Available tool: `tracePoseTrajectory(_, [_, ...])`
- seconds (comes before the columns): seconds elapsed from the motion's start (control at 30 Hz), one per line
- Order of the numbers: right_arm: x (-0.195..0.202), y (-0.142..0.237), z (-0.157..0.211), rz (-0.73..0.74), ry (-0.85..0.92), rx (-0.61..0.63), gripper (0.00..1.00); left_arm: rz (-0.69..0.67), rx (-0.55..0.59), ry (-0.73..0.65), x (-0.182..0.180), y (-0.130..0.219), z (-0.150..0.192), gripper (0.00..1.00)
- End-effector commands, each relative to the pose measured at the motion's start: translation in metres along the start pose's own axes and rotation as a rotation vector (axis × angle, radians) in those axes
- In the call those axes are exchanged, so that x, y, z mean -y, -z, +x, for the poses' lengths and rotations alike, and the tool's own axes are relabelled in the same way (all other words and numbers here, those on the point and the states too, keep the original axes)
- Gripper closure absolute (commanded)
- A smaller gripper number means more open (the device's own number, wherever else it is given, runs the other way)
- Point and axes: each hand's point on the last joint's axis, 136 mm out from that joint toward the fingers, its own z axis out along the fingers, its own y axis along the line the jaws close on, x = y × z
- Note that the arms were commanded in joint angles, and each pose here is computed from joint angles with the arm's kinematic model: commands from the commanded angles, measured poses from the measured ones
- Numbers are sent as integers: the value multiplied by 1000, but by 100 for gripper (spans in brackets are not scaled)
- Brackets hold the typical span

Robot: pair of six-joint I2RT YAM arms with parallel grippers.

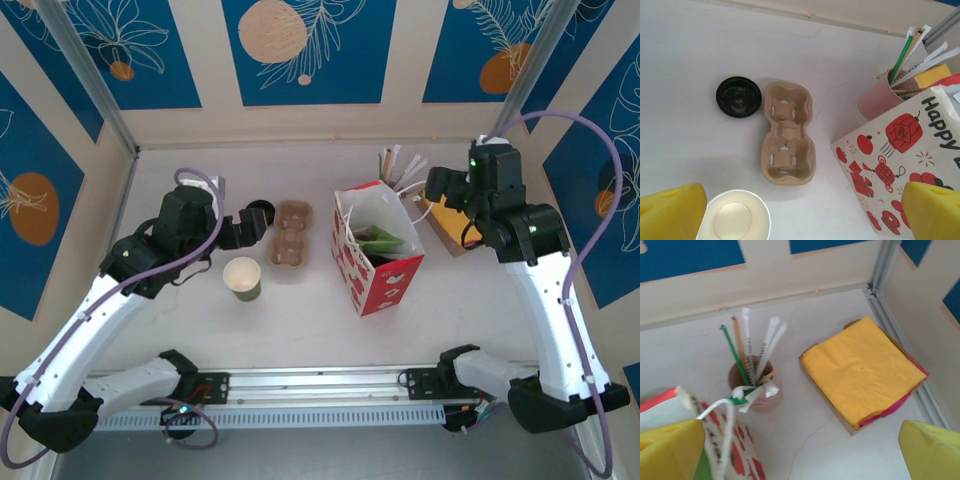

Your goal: Pack the takeout coffee

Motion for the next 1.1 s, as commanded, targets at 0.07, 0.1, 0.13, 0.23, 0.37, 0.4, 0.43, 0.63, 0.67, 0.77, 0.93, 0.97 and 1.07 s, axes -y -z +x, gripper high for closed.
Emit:
tracePoseTrajectory(0.07, [33, -17, 0, 20, -193, 53, 1, -105, 6, -51, -13, 0, -10, 0])
tracePoseTrajectory(0.1, [41, -22, 4, 47, -213, 50, 1, -128, 3, -56, -16, -2, -11, 0])
tracePoseTrajectory(0.13, [48, -27, 9, 74, -223, 43, 1, -147, 3, -64, -19, -2, -12, 0])
tracePoseTrajectory(0.23, [67, -44, 31, 150, -309, -6, 1, -232, -15, -81, -34, -8, -14, 0])
tracePoseTrajectory(0.37, [91, -69, 63, 246, -357, -43, 1, -362, -46, -95, -61, -16, -15, 0])
tracePoseTrajectory(0.4, [93, -75, 70, 250, -351, -57, 1, -389, -53, -96, -70, -20, -15, 0])
tracePoseTrajectory(0.43, [94, -81, 78, 251, -350, -70, 1, -408, -56, -90, -77, -23, -14, 0])
tracePoseTrajectory(0.63, [67, -133, 125, 58, -251, -109, 1, -546, -69, -28, -141, -44, 5, 0])
tracePoseTrajectory(0.67, [62, -140, 131, 26, -243, -111, 1, -567, -64, -29, -151, -47, 9, 0])
tracePoseTrajectory(0.77, [57, -161, 151, -2, -227, -107, 1, -655, -25, -22, -181, -51, 20, 0])
tracePoseTrajectory(0.93, [42, -192, 160, -35, -105, -10, 1, -693, 140, -69, -207, -66, 24, 0])
tracePoseTrajectory(0.97, [39, -199, 162, -39, -72, 14, 1, -688, 169, -100, -211, -73, 27, 0])
tracePoseTrajectory(1.07, [31, -217, 164, -61, -18, 81, 1, -682, 266, -173, -217, -89, 25, 0])
